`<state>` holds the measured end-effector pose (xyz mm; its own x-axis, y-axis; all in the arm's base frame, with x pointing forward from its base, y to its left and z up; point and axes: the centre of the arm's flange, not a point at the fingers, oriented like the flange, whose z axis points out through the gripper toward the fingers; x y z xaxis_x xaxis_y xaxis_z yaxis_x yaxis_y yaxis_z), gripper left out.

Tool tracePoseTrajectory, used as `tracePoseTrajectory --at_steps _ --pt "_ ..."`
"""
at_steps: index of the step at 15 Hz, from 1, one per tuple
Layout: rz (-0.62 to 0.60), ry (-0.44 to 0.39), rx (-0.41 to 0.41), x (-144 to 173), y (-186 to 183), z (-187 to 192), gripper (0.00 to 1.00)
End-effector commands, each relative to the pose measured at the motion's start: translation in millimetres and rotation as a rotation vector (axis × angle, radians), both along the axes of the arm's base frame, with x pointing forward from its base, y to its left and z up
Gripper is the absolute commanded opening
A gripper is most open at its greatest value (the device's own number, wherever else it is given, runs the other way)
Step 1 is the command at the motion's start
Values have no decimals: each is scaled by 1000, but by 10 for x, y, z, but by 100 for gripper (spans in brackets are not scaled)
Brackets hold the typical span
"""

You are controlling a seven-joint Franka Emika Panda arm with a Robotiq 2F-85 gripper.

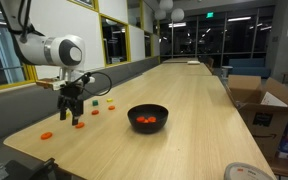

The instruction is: Pick up some of the orange objects from the table and put them in the bowl

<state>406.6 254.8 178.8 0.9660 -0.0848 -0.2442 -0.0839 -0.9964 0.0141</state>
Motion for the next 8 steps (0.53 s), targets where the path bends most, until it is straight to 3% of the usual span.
tracePoseTrajectory --at_steps 1,8 --pt "25 -61 6 -90 210 -189 100" --pt "39 -267 7 -166 163 -172 100"
